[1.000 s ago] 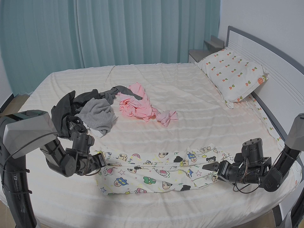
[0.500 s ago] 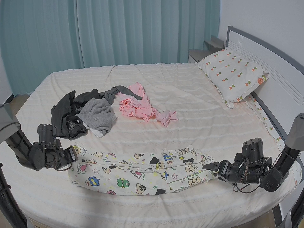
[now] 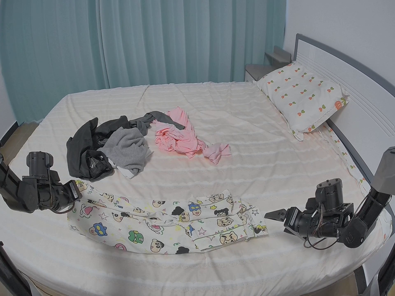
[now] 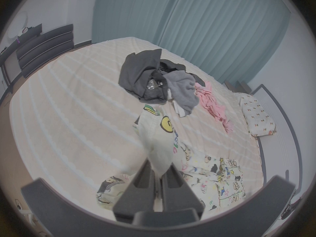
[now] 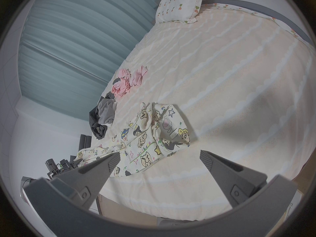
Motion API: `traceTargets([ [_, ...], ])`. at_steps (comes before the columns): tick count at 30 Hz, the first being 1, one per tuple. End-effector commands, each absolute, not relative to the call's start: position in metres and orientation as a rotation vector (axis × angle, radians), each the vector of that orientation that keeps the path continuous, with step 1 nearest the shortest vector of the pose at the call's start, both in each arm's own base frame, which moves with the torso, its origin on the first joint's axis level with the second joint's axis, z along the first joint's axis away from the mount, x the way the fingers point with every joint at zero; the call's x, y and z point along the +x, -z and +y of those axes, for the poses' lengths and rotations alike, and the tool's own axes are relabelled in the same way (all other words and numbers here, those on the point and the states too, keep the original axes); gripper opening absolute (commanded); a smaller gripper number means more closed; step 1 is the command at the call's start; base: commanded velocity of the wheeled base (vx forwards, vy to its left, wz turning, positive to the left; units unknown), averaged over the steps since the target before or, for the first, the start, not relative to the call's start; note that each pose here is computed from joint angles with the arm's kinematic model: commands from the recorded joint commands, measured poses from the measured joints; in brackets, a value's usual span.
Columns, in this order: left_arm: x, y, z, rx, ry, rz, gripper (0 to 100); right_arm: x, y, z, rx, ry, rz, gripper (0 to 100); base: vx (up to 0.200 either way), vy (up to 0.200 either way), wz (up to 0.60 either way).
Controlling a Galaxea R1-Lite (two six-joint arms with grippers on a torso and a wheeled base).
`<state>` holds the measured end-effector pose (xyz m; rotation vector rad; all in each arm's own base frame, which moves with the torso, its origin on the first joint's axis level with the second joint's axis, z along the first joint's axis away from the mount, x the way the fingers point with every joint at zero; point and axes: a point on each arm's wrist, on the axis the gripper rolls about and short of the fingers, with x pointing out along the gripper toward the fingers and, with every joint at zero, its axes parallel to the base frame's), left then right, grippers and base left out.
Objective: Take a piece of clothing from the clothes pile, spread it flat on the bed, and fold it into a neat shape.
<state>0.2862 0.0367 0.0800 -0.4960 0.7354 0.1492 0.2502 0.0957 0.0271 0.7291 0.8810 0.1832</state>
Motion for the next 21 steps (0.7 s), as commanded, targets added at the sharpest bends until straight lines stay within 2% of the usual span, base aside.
traceTargets([
  [1, 0.287, -0.092, 0.005, -0.458, -0.073, 0.719, 0, 0.25, -0.027, 0.096, 0.729, -0.184, 0.881, 100, 0.0, 0.0, 0.0],
  [5, 0.302, -0.112, -0.06, -0.457, -0.037, 0.68, 0, 0.25, -0.027, 0.096, 0.729, -0.184, 0.881, 100, 0.0, 0.0, 0.0],
  [7, 0.303, -0.117, -0.078, -0.462, -0.022, 0.674, 0, 0.25, -0.027, 0.096, 0.729, -0.184, 0.881, 100, 0.0, 0.0, 0.0],
  [10, 0.312, -0.127, -0.131, -0.46, 0.031, 0.681, 0, 0.25, -0.027, 0.096, 0.729, -0.183, 0.883, 100, 0.0, 0.0, 0.0],
  [11, 0.313, -0.127, -0.135, -0.46, 0.034, 0.681, 0, 0.25, -0.027, 0.096, 0.729, -0.183, 0.883, 100, 0.0, 0.0, 0.0],
  [13, 0.32, -0.125, -0.172, -0.464, 0.063, 0.681, 0, 0.25, -0.027, 0.096, 0.729, -0.183, 0.883, 100, 0.0, 0.0, 0.0],
  [14, 0.32, -0.125, -0.172, -0.464, 0.063, 0.681, 0, 0.25, -0.027, 0.096, 0.729, -0.183, 0.883, 100, 0.0, 0.0, 0.0],
  [15, 0.324, -0.12, -0.199, -0.451, 0.091, 0.676, 0, 0.25, -0.027, 0.095, 0.729, -0.182, 0.882, 100, 0.0, 0.0, 0.0],
  [17, 0.325, -0.115, -0.213, -0.437, 0.106, 0.677, 0, 0.25, -0.026, 0.095, 0.729, -0.181, 0.883, 100, 0.0, 0.0, 0.0],
  [18, 0.325, -0.109, -0.234, -0.421, 0.137, 0.679, 0, 0.251, -0.026, 0.095, 0.73, -0.181, 0.881, 100, 0.0, 0.0, 0.0],
  [21, 0.323, -0.101, -0.256, -0.403, 0.172, 0.689, 0, 0.252, -0.026, 0.094, 0.731, -0.176, 0.879, 100, 0.0, 0.0, 0.0],
])
